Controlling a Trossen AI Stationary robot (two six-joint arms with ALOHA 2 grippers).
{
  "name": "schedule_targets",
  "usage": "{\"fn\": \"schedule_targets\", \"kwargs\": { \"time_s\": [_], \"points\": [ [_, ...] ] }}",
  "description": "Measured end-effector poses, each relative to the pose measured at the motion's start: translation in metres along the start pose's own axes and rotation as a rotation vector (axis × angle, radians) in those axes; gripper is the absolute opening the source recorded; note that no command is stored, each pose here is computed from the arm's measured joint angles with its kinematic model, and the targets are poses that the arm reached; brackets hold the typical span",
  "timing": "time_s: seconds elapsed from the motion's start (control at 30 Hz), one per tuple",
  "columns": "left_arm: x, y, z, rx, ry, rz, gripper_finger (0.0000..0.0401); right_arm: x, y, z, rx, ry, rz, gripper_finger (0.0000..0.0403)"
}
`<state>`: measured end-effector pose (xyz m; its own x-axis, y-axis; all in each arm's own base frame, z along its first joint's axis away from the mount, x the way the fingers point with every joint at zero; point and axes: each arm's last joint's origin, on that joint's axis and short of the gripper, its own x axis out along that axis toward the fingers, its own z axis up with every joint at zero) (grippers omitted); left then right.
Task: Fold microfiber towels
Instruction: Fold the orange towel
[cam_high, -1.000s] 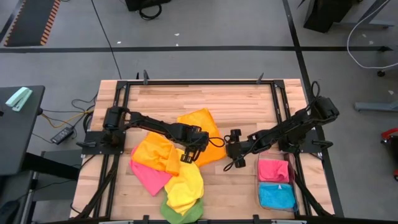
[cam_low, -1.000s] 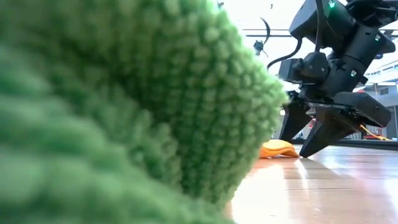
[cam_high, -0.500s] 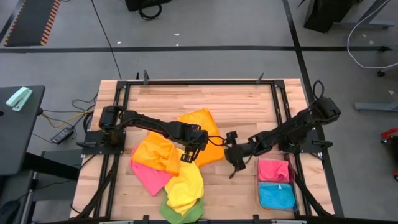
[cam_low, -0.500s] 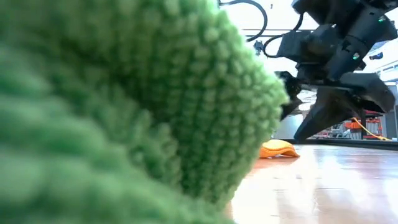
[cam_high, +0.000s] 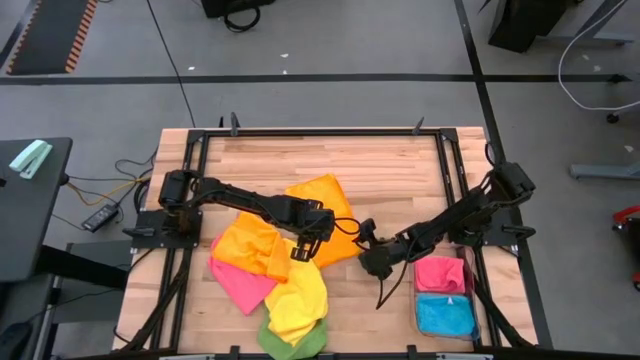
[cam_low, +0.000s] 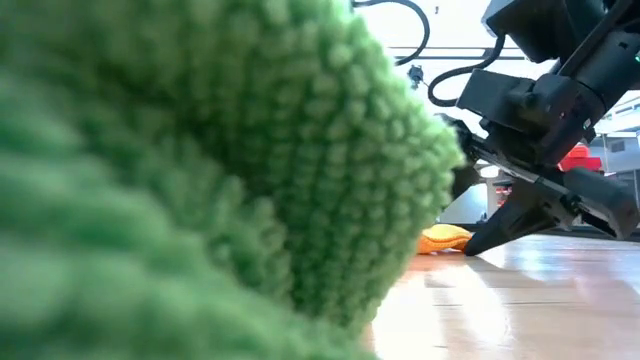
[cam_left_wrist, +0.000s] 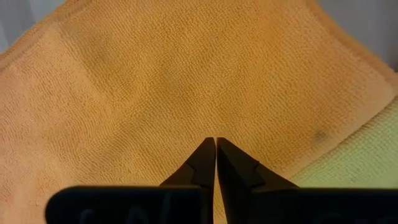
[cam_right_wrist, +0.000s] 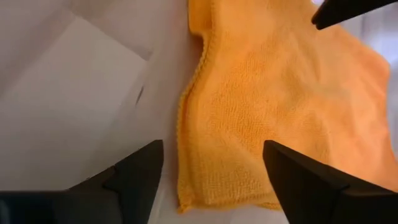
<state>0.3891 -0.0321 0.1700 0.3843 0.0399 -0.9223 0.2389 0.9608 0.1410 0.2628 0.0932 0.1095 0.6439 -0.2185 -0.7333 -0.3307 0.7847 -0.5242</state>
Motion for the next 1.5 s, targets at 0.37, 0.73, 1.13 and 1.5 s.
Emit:
{"fn": "schedule_targets", "kwargs": {
  "time_s": [0.37,0.73,1.13,1.5],
  "points": [
    [-0.001,-0.005,0.002,-0.015,-0.007,-0.004,0.0029,0.0,-0.001,-0.003,-0.068,0.028,-0.022,0.0166],
    [-0.002,-0.013,0.002,0.003,0.003,-0.013,0.002,-0.013,-0.01,0.005,0.002,0.06,0.045,0.0011],
    [-0.003,-0.022,-0.003,0.028,0.065,-0.031,0.0013,-0.051,-0.022,0.03,0.216,0.051,0.537,0.0009],
    [-0.004,-0.031,-0.003,0.05,0.078,-0.042,0.002,-0.067,-0.035,0.053,0.279,0.043,0.679,0.0009]
  ]
}}
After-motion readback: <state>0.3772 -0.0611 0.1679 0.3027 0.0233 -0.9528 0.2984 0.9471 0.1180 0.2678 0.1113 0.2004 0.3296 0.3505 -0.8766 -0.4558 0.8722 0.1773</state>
